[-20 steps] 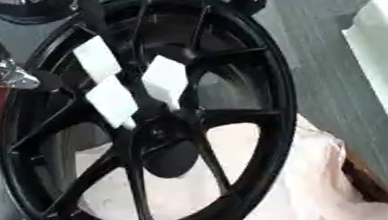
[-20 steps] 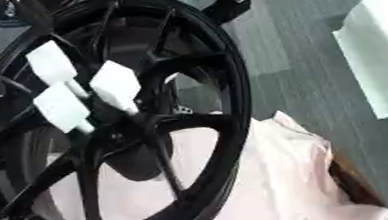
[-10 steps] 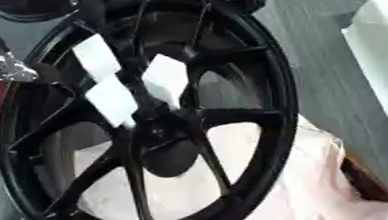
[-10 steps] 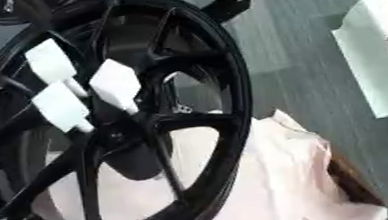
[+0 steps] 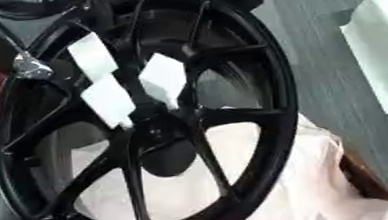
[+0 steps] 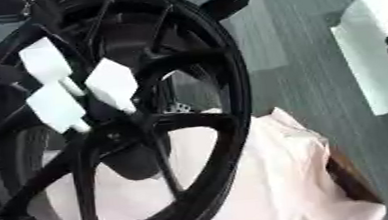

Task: Pull the pin out of the wheel hub.

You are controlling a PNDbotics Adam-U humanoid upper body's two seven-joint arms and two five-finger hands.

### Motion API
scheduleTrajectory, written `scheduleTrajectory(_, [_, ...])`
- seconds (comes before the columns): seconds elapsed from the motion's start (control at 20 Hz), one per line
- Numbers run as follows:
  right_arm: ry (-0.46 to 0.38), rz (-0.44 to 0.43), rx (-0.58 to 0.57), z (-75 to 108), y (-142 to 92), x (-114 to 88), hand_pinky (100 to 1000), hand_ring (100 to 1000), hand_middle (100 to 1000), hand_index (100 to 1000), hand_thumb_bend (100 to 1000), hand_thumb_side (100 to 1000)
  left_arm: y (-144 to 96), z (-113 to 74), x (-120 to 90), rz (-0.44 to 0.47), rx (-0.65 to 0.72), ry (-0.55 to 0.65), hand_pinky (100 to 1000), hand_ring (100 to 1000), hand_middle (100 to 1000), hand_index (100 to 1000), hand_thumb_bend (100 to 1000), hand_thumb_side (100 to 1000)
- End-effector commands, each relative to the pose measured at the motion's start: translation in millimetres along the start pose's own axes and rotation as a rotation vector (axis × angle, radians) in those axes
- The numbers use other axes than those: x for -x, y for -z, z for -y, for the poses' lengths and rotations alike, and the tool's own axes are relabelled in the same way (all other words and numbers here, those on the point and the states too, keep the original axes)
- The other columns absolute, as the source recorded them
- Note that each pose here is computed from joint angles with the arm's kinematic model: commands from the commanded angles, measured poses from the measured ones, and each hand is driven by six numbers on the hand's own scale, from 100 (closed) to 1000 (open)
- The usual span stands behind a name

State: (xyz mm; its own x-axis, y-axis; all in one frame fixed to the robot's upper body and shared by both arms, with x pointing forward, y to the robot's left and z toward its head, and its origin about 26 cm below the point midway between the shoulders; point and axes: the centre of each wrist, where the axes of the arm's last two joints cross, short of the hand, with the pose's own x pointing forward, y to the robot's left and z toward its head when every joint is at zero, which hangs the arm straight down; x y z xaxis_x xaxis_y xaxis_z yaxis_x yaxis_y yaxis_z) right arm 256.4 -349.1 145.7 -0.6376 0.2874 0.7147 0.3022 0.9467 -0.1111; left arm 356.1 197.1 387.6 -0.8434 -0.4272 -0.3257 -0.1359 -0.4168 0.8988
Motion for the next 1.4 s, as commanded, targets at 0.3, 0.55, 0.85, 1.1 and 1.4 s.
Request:
scheduleTrajectory(0.3, [-0.005, 0.027, -0.006, -0.3, 5.8, -6.4, 833, 783, 732, 832, 100, 632, -3.1, -2.4, 6.1, 0.038, 0.104, 0.086, 843, 849, 782, 839, 349, 100])
scheduleTrajectory(0.55, [-0.002, 0.029, -0.004, -0.8, 6.2, -6.5, 833, 784, 733, 833, 100, 632, 0.6, 1.8, 7.6, 0.045, 0.117, 0.079, 840, 845, 773, 834, 333, 100])
scheduleTrajectory(0.85, [0.003, 0.027, 0.001, -1.0, 6.8, -6.7, 834, 784, 732, 833, 100, 633, 2.7, 5.0, 9.1, 0.044, 0.129, 0.076, 837, 835, 753, 820, 318, 100])
scheduleTrajectory(1.1, [0.005, 0.026, 0.004, -1.0, 6.7, -6.6, 834, 784, 732, 833, 100, 633, 4.8, 8.2, 10.5, 0.04, 0.141, 0.072, 834, 829, 741, 806, 310, 100])
scheduleTrajectory(1.4, [0.009, 0.026, 0.009, -1.4, 6.7, -6.5, 835, 784, 733, 833, 100, 633, 7.8, 12.8, 12.9, 0.035, 0.156, 0.06, 829, 817, 722, 798, 283, 100])
